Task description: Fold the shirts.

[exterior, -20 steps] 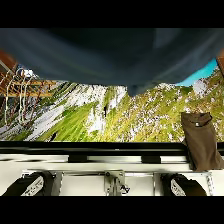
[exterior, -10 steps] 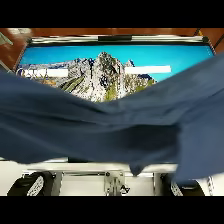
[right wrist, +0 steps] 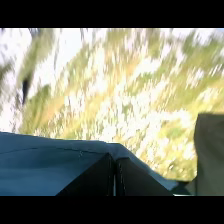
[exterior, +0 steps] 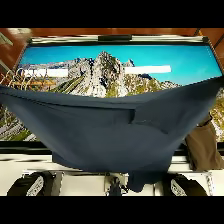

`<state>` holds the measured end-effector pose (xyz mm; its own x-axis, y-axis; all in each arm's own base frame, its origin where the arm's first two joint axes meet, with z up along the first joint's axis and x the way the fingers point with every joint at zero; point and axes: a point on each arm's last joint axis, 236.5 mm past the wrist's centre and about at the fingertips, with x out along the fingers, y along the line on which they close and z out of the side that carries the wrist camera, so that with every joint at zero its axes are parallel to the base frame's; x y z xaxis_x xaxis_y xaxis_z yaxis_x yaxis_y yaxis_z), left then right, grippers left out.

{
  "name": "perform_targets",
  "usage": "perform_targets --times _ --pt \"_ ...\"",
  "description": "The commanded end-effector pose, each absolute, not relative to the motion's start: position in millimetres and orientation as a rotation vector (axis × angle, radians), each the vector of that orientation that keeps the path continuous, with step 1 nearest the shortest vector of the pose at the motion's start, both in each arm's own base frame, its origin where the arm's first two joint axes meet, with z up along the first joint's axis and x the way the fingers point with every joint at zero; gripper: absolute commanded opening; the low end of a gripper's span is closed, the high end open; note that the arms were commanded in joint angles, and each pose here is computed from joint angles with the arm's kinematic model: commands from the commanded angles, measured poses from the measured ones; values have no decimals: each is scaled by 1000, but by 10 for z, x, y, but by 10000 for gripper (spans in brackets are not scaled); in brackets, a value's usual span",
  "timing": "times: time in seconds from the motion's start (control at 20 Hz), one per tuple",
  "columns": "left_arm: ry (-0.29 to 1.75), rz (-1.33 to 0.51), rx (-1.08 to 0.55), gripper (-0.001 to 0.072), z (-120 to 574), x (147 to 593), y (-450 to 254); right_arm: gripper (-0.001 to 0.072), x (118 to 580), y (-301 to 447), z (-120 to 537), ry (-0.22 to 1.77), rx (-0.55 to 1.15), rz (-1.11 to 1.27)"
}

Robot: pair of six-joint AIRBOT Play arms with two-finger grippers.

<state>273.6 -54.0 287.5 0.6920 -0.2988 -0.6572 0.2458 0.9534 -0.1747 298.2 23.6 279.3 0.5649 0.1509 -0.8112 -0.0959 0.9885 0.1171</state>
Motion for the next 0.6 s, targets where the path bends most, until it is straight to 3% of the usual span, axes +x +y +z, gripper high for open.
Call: perform_targets --times 0.0,0.1,0.3,0.55 --pt "927 -310 -139 41 2032 3299 -459 61 3670 231 1687 1168 140 141" --pt "905 -274 -178 41 1791 3890 -348 60 4300 292 1194 1146 201 159" --pt "869 -292 -246 42 1244 4979 -288 61 5384 414 780 909 366 170" --pt "725 -281 -386 41 997 5931 -258 61 6006 246 558 722 456 91"
